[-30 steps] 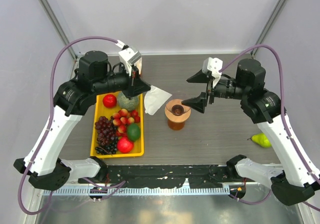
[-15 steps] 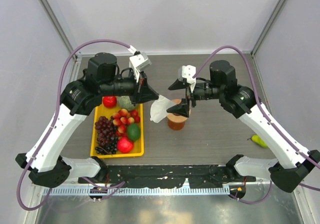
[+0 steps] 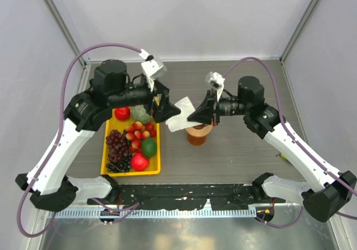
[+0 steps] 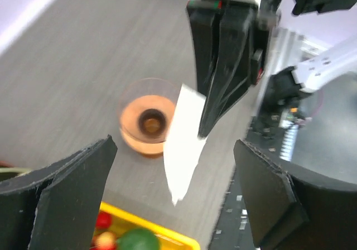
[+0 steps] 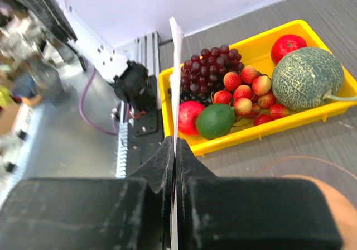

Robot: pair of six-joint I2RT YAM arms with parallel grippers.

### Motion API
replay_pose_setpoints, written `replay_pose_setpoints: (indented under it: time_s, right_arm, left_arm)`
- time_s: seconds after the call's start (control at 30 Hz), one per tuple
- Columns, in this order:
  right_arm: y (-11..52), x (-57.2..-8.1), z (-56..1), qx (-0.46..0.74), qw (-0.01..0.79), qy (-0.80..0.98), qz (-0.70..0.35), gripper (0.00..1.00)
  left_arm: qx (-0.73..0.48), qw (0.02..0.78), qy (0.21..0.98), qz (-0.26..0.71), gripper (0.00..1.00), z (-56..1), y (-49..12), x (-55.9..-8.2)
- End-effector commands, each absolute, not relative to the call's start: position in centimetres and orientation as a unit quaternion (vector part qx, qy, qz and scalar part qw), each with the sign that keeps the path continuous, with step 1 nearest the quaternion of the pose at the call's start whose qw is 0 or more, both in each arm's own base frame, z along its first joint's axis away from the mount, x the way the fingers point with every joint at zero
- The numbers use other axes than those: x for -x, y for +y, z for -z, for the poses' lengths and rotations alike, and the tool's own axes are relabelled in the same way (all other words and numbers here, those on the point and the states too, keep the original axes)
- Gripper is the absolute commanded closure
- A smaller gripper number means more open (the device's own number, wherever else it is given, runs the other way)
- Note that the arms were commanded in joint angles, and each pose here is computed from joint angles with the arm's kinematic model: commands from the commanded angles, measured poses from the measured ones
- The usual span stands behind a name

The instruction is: Place the coffee filter in the dripper

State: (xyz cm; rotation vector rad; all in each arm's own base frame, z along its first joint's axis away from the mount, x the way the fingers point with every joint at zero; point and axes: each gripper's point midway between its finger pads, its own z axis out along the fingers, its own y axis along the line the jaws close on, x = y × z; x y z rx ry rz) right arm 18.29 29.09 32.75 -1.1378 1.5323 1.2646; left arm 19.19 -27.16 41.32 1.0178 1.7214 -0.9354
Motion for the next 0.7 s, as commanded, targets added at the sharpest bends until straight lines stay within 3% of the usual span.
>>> replay_pose_setpoints:
  time_s: [0.0,0.1,0.3,0.5,0.67]
  right_arm:
    - [27.3,-17.7,-39.4,0.351,0.407,0.567,-0.624,0.95]
    - [27.1,-16.6,-39.3,0.305,0.331,0.578,-0.68,0.95]
    - [27.0,-15.9,-38.7,0.301,0.295,0.584,-0.694,0.95]
    - [26.8,-14.2,-39.1,0.308,0.252,0.575,-0.715,0.95]
    - [27.4,-12.6,-37.6,0.327,0.207,0.584,-0.713,0.95]
  left_arm:
    - [-0.424,0.611,0.605,0.285,0.01,-46.6,-23.4,-19.9]
    - [-0.481,0.621,0.578,0.222,0.01,-45.2,-21.9,-19.5]
    - [-0.614,0.593,0.512,0.097,0.01,-39.8,-19.1,-18.3]
    - [-0.692,0.654,0.299,-0.065,0.01,-39.1,-17.7,-15.9]
    - [-0.692,0.7,0.098,-0.145,0.01,-39.2,-20.5,-13.3]
